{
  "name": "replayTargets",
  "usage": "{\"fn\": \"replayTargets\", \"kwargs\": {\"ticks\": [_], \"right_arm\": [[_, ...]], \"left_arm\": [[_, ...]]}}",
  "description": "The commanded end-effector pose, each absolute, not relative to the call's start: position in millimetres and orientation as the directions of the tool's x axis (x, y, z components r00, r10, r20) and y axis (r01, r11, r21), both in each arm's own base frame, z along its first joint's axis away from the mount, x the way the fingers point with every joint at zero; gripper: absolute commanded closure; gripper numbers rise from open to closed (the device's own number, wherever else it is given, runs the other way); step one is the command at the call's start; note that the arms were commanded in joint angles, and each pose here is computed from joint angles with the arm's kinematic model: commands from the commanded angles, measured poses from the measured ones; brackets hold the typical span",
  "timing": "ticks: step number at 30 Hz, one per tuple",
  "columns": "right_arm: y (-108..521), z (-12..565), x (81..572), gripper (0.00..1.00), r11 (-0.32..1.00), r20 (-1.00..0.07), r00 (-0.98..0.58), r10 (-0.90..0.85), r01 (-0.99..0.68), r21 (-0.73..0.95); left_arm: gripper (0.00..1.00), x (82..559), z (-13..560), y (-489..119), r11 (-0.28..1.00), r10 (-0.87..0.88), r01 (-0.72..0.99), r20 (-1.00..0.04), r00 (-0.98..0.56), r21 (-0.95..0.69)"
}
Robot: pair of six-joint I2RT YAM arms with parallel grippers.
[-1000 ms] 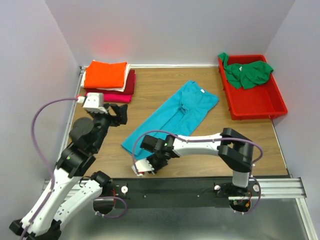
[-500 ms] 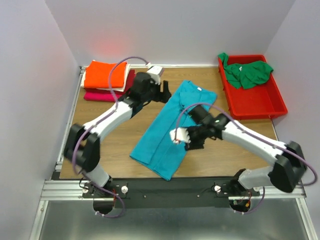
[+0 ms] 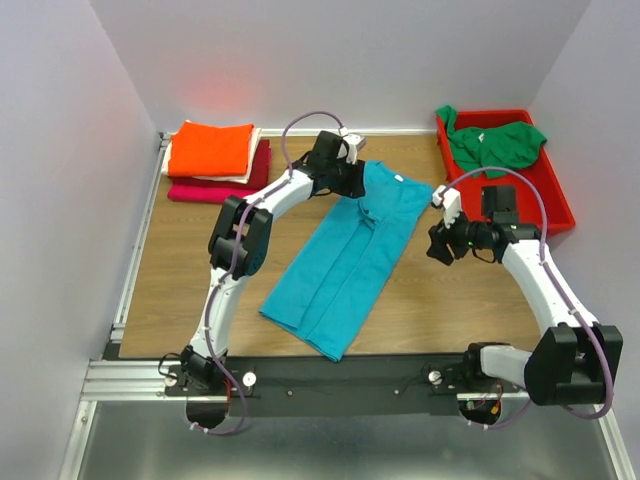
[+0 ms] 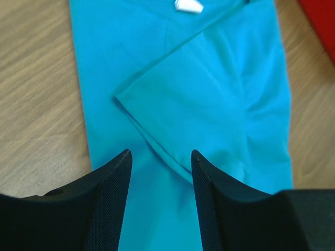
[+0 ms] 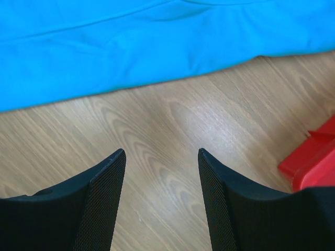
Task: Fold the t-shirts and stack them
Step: Fold the tshirt
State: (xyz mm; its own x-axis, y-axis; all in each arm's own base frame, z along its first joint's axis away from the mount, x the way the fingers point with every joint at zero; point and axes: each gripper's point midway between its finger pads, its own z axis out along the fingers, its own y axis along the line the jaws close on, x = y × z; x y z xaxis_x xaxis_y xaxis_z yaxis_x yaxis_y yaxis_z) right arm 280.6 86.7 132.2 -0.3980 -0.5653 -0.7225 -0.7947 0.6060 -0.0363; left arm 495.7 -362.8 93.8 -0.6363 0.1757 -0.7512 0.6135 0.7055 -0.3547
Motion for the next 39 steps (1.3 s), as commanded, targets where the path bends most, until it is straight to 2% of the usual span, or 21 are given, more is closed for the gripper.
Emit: {"fn": "replayTargets", "kwargs": {"ticks": [1,8,16,24,28,32,37,38,39], "right_arm": [[92,133,287,0.36,0.643,-0.774,-0.450,-0.446,-0.762,0.072],[99,129,275,0.35,0.618,-0.785,-0.446,-0.430,-0.779,0.105],[99,130,274,0.35,0.612,-0.790,-0.438,-0.430,-0.784,0.101],[100,131,273,0.35,0.610,-0.792,-0.431,-0.431,-0.786,0.096],[99,132,273,0.35,0.611,-0.793,-0.431,-0.430,-0.786,0.096],[94,130,275,0.35,0.626,-0.791,-0.444,-0.421,-0.774,0.101],[94,130,276,0.35,0.628,-0.789,-0.447,-0.422,-0.771,0.101],[94,130,276,0.35,0.628,-0.788,-0.448,-0.422,-0.771,0.102],[94,129,276,0.35,0.628,-0.788,-0.449,-0.422,-0.771,0.103]], "left_arm": [[0.44,501,78,-350,0.732,0.220,0.599,-0.720,-0.659,-0.325],[0.45,515,40,-340,0.787,0.230,0.544,-0.681,-0.695,-0.290],[0.46,525,26,-332,0.820,0.248,0.519,-0.668,-0.701,-0.240],[0.54,523,8,-325,0.837,0.271,0.503,-0.636,-0.722,-0.215],[0.65,522,8,-326,0.831,0.284,0.512,-0.627,-0.725,-0.216],[0.82,519,12,-334,0.809,0.281,0.532,-0.630,-0.724,-0.251],[0.94,528,29,-334,0.800,0.251,0.534,-0.655,-0.712,-0.274],[1.00,531,36,-334,0.801,0.225,0.524,-0.665,-0.712,-0.290],[1.00,536,40,-331,0.805,0.205,0.512,-0.670,-0.713,-0.299]]}}
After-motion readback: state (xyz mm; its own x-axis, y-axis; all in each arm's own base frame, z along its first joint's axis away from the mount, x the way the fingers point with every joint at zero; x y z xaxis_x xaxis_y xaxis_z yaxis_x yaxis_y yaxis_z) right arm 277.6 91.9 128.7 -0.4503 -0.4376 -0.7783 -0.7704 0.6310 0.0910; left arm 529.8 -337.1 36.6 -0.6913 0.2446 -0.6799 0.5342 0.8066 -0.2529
